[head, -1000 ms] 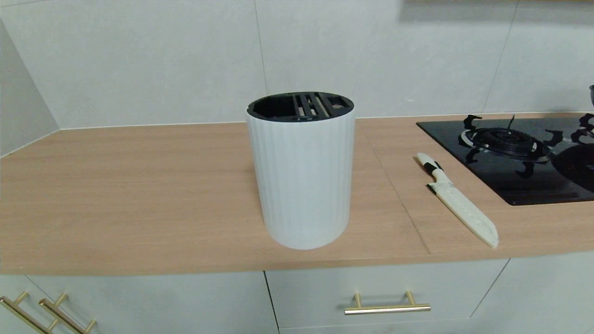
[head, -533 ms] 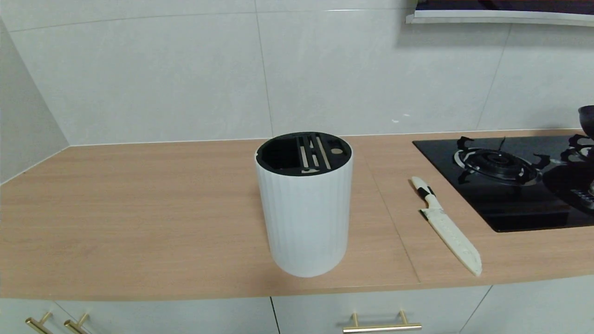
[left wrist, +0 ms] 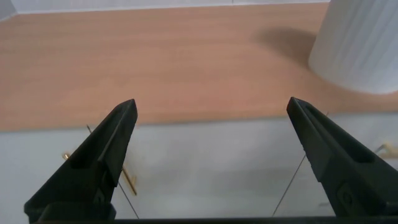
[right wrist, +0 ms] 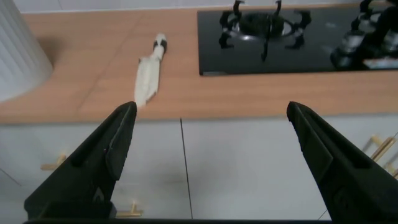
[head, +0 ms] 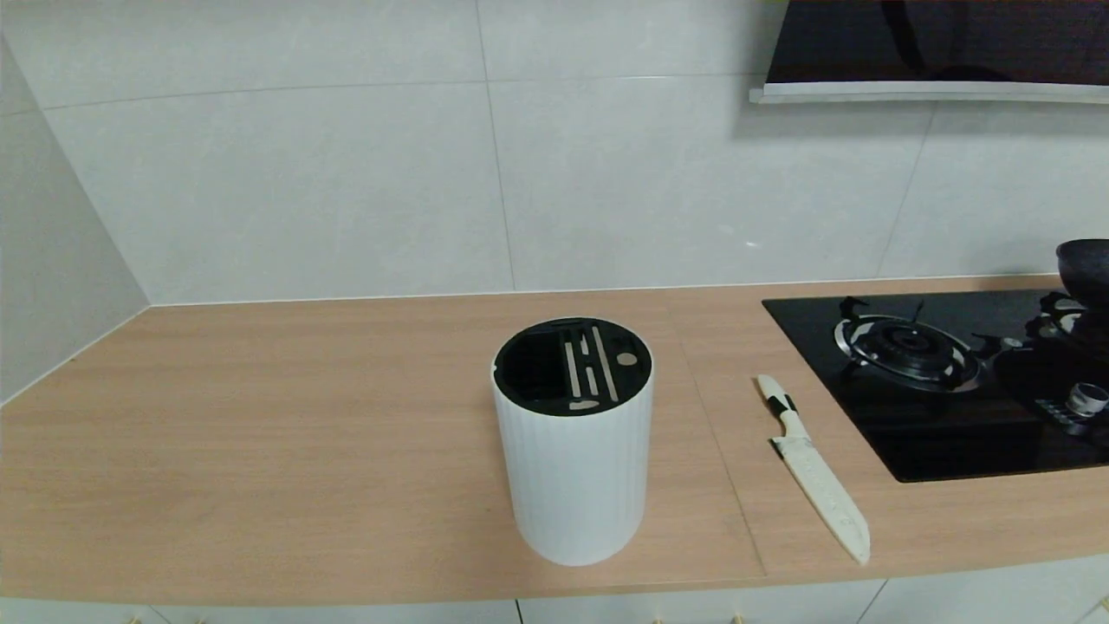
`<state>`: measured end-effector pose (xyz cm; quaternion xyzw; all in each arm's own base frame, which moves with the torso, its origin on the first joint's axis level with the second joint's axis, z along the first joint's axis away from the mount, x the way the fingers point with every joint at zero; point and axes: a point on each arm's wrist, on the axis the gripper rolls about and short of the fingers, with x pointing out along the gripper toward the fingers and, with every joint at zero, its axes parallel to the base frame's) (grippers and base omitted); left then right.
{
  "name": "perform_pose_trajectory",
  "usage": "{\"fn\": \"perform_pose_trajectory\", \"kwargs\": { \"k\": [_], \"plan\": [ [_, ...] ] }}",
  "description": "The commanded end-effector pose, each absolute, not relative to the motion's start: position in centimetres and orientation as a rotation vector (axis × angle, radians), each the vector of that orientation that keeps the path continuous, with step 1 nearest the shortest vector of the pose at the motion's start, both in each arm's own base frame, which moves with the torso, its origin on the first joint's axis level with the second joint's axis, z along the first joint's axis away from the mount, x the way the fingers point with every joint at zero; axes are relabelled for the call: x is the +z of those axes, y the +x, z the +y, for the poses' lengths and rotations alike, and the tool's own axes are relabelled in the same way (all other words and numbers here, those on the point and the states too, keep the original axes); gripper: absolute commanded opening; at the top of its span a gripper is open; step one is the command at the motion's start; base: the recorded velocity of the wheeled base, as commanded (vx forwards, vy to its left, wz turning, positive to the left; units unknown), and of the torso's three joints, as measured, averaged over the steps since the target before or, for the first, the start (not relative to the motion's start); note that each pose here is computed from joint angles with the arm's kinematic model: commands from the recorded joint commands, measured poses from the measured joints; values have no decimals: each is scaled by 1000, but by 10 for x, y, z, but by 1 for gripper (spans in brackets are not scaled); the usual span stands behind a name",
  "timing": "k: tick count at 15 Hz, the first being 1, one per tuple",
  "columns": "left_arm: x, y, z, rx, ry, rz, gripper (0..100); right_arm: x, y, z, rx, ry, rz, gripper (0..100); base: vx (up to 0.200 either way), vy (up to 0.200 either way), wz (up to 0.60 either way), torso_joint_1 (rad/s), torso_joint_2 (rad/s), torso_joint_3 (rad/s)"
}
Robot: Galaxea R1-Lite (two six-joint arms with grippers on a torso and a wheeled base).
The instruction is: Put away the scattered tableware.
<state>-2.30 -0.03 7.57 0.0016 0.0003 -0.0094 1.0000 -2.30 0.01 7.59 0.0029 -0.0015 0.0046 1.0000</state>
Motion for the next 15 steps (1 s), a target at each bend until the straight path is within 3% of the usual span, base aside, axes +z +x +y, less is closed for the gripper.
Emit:
{"fn": "perform_pose_trajectory", "kwargs": {
  "k": [1, 8, 15],
  "plan": [
    [76, -23, 0, -18, 3, 2, 100, 76, -23, 0, 11, 6, -2, 100, 0, 0, 0, 261, -549, -310],
    [76, -23, 0, -18, 3, 2, 100, 76, -23, 0, 9, 6, -2, 100, 0, 0, 0, 267, -558, -302],
    [76, -23, 0, -18, 3, 2, 100, 76, -23, 0, 9, 6, -2, 100, 0, 0, 0, 136, -280, -146]
  ]
}}
